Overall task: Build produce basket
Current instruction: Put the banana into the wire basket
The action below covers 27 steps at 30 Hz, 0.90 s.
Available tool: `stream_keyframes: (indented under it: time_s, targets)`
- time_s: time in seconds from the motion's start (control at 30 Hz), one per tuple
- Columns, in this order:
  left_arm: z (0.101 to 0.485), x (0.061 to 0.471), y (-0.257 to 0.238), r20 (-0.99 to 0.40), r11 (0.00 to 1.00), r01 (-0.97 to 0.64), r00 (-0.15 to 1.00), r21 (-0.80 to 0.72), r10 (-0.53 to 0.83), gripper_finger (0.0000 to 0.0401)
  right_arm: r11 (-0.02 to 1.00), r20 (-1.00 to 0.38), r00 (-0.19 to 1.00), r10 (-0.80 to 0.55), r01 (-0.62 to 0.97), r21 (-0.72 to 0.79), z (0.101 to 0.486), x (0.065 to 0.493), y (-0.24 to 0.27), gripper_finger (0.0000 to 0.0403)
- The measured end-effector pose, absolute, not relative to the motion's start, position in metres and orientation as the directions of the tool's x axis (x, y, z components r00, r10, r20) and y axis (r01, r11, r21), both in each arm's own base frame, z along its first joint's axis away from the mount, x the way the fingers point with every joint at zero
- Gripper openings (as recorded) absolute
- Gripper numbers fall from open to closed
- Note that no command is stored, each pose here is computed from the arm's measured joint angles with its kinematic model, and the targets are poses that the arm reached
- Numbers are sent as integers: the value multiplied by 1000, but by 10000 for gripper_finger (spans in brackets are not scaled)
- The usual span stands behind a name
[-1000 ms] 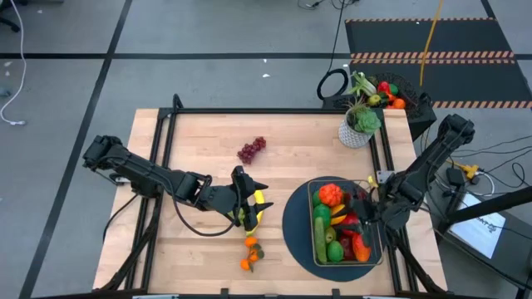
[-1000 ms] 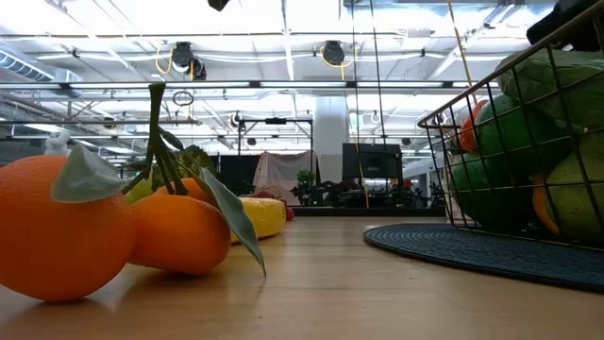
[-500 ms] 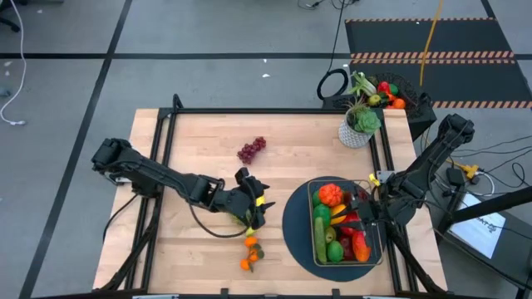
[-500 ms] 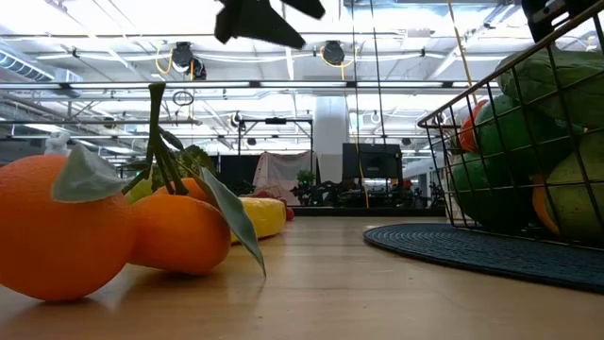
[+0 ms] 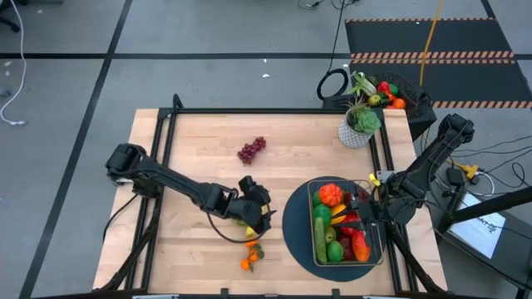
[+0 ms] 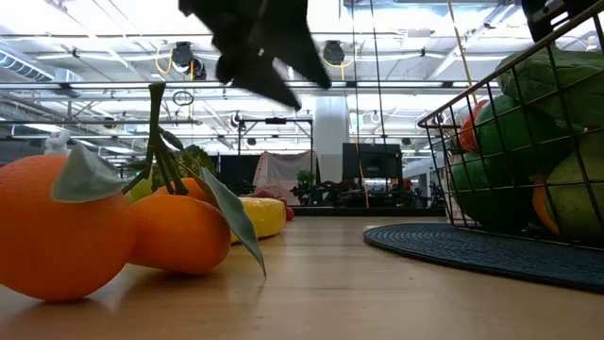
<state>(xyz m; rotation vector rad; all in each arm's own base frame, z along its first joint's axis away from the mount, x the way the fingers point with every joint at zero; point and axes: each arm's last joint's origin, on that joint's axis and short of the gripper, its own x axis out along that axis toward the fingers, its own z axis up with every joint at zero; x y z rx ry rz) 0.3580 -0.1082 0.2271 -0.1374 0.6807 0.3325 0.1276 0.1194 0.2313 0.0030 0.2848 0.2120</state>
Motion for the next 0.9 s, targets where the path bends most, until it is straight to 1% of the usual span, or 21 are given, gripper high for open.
stream_keyframes:
  time_s: [0.1,0.23,0.33,0.43,0.5,0.57,0.7,0.77,0.9]
  targets:
    - [212,358,-109,-689,912,-408,673,-43,268,356,977,-282,937,208,-213,13,231,128,119,82]
    - [194,359,-103,-766,865,-492,593,-100,248,360,977,-283,936,208,-213,13,231,128,119,82]
    - [184,358,-93,-831,779,-600,517,-180,207,347,977,-282,936,208,-213,14,231,128,119,82]
    - [178,355,-82,-879,672,-712,436,-204,195,327,977,-283,936,209,-212,18,231,127,119,82]
    - [178,354,-76,-891,630,-747,412,-210,192,312,977,-284,936,209,-213,18,231,127,119,82]
    - [178,354,-72,-897,618,-756,405,-218,179,298,977,-284,936,209,-213,18,231,127,119,82]
    - [179,357,-73,-887,622,-741,434,-252,158,280,977,-284,935,210,-214,20,231,127,119,82]
    - [174,359,-75,-890,624,-740,430,-251,151,277,975,-286,933,218,-221,22,231,127,120,82]
    - [159,364,-78,-911,617,-739,404,-269,87,280,971,-289,928,234,-236,27,231,127,120,82]
